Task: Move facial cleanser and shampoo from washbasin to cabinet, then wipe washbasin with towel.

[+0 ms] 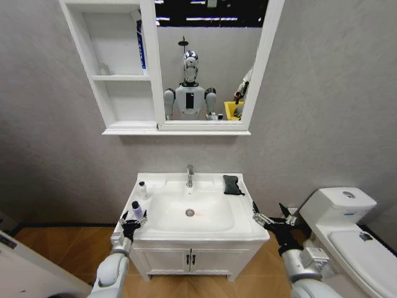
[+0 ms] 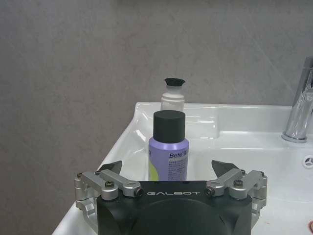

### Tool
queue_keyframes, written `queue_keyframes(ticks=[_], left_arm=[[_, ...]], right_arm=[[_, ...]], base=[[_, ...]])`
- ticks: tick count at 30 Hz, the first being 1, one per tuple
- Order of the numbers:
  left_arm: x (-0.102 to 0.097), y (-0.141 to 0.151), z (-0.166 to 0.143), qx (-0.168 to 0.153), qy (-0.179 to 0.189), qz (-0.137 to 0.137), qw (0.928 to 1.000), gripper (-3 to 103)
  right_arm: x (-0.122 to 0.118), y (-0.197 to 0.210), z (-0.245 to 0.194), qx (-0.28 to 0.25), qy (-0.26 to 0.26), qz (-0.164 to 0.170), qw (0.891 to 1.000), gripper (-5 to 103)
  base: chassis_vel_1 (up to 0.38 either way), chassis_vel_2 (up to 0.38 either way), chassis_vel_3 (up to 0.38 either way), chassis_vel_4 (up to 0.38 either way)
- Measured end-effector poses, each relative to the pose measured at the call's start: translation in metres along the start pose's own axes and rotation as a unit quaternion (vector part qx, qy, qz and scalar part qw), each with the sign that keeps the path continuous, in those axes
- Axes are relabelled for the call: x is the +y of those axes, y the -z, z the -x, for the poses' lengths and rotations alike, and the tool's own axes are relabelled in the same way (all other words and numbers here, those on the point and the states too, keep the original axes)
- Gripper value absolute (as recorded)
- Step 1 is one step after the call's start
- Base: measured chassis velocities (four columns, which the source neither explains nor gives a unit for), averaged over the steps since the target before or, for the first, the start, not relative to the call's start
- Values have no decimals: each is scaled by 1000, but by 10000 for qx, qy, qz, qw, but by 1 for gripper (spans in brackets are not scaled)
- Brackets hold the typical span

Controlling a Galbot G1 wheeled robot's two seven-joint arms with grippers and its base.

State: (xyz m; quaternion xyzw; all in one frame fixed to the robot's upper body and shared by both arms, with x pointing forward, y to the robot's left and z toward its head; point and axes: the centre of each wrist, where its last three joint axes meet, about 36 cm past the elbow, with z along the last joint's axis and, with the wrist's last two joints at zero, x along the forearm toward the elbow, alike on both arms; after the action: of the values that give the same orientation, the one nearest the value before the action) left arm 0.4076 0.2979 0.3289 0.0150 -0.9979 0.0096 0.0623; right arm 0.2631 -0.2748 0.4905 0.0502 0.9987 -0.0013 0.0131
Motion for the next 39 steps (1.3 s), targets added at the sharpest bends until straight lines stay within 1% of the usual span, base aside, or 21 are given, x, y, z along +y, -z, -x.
queue_keyframes(ticks=[4, 10, 16, 20, 31, 32, 33, 34, 35, 36, 37, 38, 39], left_arm=[[0, 2, 3, -20, 2, -20, 10000, 100], [-1, 4, 6, 52, -14, -13, 10000, 100], [3, 15, 8, 177, 19, 62, 9998, 100], [3, 18, 10, 185, 4, 80, 9998, 100], [2, 14, 14, 247, 40, 77, 9997, 100], [2, 13, 15, 251, 56, 71, 9996, 102], [2, 13, 15, 251, 56, 71, 9996, 102], [3, 13, 16, 255, 66, 66, 9996, 98], [3, 12, 17, 257, 75, 61, 9996, 98], [2, 12, 19, 262, 82, 50, 9996, 93], [2, 12, 19, 262, 82, 50, 9996, 93], [1, 11, 20, 266, 103, 37, 9996, 83], [1, 11, 20, 266, 103, 37, 9996, 83]], right_arm=[[1, -1, 0, 14, 2, -12, 10000, 100], [1, -1, -1, 19, 0, -24, 10000, 100], [2, 0, -3, 9, -8, -30, 10000, 100], [2, 0, -4, 1, -12, -34, 10000, 100], [2, 2, -5, -44, -56, -27, 10000, 100], [2, 2, -5, -51, -56, -25, 10000, 100], [2, 2, -5, -51, -56, -25, 10000, 100], [2, 3, -5, -55, -58, -22, 10000, 100], [2, 3, -5, -55, -59, -18, 10000, 100], [3, 2, -5, -50, -62, -13, 10000, 100], [3, 2, -5, -50, -62, -13, 10000, 100], [3, 2, -6, -33, -63, -2, 10000, 100], [3, 2, -6, -33, -63, -2, 10000, 100]], base=[[0, 0, 0, 0], [0, 0, 0, 0], [0, 0, 0, 0], [0, 0, 0, 0], [0, 0, 0, 0], [0, 0, 0, 0], [0, 0, 0, 0], [0, 0, 0, 0], [0, 0, 0, 0], [0, 0, 0, 0], [0, 0, 0, 0], [0, 0, 0, 0], [0, 0, 0, 0]])
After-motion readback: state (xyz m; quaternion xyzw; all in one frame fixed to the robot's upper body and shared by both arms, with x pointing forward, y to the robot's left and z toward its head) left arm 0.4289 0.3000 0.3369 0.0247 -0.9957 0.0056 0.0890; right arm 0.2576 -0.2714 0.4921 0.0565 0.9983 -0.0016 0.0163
